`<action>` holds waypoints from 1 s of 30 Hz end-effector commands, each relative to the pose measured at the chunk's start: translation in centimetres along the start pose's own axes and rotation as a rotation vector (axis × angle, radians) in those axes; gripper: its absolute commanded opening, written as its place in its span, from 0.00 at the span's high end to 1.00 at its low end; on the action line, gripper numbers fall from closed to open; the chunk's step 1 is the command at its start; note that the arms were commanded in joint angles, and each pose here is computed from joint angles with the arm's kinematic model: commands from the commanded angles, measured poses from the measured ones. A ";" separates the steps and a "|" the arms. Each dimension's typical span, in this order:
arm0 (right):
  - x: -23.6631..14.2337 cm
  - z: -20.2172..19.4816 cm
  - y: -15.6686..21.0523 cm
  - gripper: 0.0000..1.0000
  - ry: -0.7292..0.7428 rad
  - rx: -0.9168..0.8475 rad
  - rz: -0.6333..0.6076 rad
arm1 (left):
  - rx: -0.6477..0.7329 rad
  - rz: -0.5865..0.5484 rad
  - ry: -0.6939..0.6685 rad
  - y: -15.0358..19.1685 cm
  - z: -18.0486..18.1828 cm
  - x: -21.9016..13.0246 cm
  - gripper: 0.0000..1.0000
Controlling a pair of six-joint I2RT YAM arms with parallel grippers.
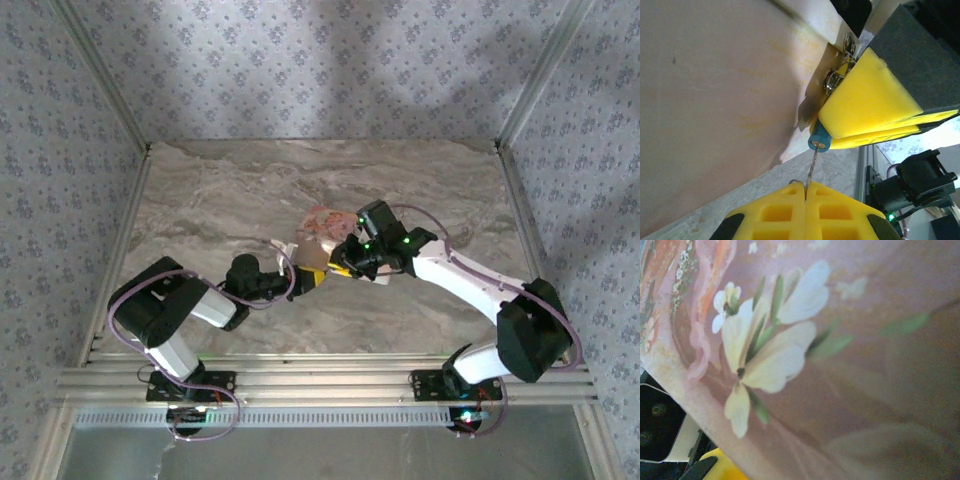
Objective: Unlock a padlock with a key
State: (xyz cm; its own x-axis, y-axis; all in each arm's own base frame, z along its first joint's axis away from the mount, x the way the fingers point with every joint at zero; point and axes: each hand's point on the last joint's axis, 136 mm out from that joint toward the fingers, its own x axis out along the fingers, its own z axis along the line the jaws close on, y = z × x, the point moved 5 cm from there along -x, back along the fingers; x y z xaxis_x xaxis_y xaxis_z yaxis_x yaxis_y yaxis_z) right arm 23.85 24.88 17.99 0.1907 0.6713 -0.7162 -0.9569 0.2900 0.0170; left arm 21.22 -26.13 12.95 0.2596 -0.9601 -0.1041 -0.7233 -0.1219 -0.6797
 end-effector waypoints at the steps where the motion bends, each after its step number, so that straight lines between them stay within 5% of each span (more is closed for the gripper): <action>1: 0.2 2.3 2.3 1.00 -0.079 -0.053 0.127 | 0.137 -0.103 0.085 -3.1 -2.8 1.3 1.00; 15: 0.1 1.5 2.9 1.00 -0.024 -0.087 0.164 | 0.220 -0.150 -0.021 -3.7 -3.1 0.3 1.00; 30: 1.6 0.7 3.1 1.00 0.019 -0.079 0.192 | 0.188 -0.152 0.016 -3.5 -2.4 0.7 1.00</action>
State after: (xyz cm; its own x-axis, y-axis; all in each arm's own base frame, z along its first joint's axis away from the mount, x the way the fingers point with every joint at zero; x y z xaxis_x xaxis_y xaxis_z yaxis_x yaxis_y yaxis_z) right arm 23.33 25.81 17.59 0.1197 0.6652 -0.7370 -0.9797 0.1994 0.0208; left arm 20.94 -26.24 13.08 0.2891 -0.9468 -0.1413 -0.6796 -0.0990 -0.7269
